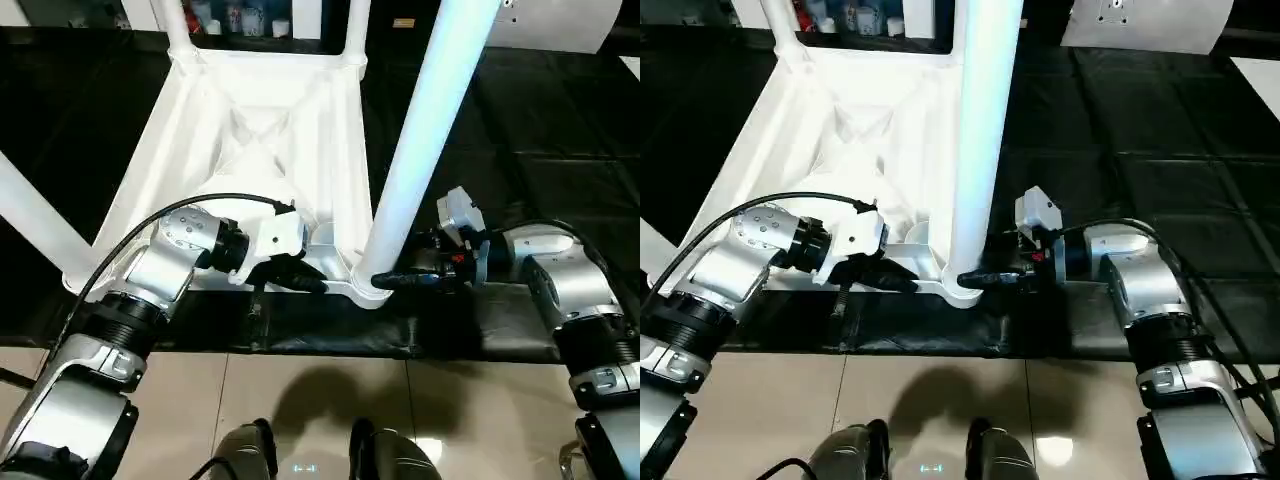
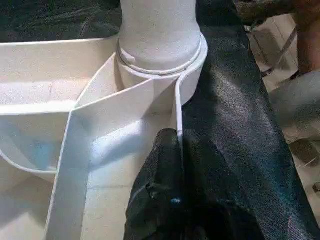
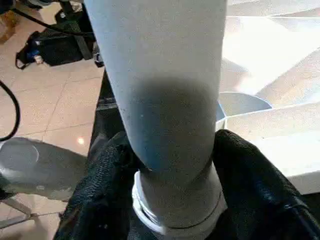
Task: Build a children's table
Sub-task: Rotate leg to tighten
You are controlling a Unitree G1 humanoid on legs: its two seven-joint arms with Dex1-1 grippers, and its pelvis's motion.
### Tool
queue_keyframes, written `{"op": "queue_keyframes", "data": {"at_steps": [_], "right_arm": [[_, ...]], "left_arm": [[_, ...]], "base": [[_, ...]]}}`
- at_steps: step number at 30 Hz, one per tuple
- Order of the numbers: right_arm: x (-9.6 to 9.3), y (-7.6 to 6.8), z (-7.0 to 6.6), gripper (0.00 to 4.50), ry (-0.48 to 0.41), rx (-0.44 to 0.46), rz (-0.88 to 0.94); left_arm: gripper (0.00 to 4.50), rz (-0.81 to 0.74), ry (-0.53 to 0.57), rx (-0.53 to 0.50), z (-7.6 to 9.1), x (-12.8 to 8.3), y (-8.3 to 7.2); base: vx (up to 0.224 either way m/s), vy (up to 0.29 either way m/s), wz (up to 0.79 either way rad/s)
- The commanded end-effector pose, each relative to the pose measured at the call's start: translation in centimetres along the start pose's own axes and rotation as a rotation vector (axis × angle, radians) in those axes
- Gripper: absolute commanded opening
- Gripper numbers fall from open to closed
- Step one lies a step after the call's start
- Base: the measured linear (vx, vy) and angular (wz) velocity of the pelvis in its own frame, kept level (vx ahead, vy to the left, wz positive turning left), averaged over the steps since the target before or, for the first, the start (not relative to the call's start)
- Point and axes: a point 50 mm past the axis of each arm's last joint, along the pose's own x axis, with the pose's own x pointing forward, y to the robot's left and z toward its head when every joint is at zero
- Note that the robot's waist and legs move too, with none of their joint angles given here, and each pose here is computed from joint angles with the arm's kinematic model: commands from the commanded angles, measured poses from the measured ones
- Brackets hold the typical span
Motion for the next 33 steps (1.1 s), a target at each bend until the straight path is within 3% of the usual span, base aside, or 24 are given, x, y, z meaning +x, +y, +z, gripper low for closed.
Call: {"op": "queue_keyframes", "data": {"at_steps": [1,8,14,18,22,23,28,30,33], "right_arm": [[0.0,-0.1,0.5,2.11,-0.003,-0.013,0.031],[0.0,0.1,0.5,1.93,-0.014,-0.005,0.046],[1.1,0.5,-0.2,1.90,0.017,0.034,-0.063],[3.6,-0.6,-0.5,1.89,-0.001,0.151,-0.349],[5.3,-0.9,-0.6,1.89,-0.008,0.208,-0.491],[6.6,-1.3,-0.7,1.89,-0.001,0.258,-0.599],[8.8,-2.0,-0.3,1.89,-0.019,0.327,-0.812],[9.9,-2.1,0.2,1.89,-0.056,0.369,-0.906],[10.9,-1.9,1.2,1.89,-0.181,0.467,-0.949]], "left_arm": [[0.00,-0.110,0.002,0.051,0.6,1.4,-1.0],[0.00,-0.083,0.008,0.031,0.4,1.3,-0.8],[0.00,0.075,-0.038,-0.035,1.0,1.9,0.8],[0.00,0.229,-0.044,-0.087,1.9,3.0,2.6],[0.00,0.324,-0.043,-0.140,2.5,3.9,3.6],[0.00,0.389,-0.050,-0.172,3.1,4.6,4.3],[0.00,0.496,-0.066,-0.213,4.1,5.5,5.4],[0.00,0.523,-0.073,-0.222,4.7,6.0,5.7],[0.00,0.538,-0.079,-0.218,5.2,6.4,5.9]], "base": [[0.000,0.000,0.00],[0.000,0.000,0.00],[0.000,0.000,0.00],[-0.013,0.001,-0.02],[-0.025,0.005,-0.04],[0.000,0.000,0.00],[0.000,0.000,0.00],[0.000,0.000,0.00],[0.000,0.000,0.00]]}}
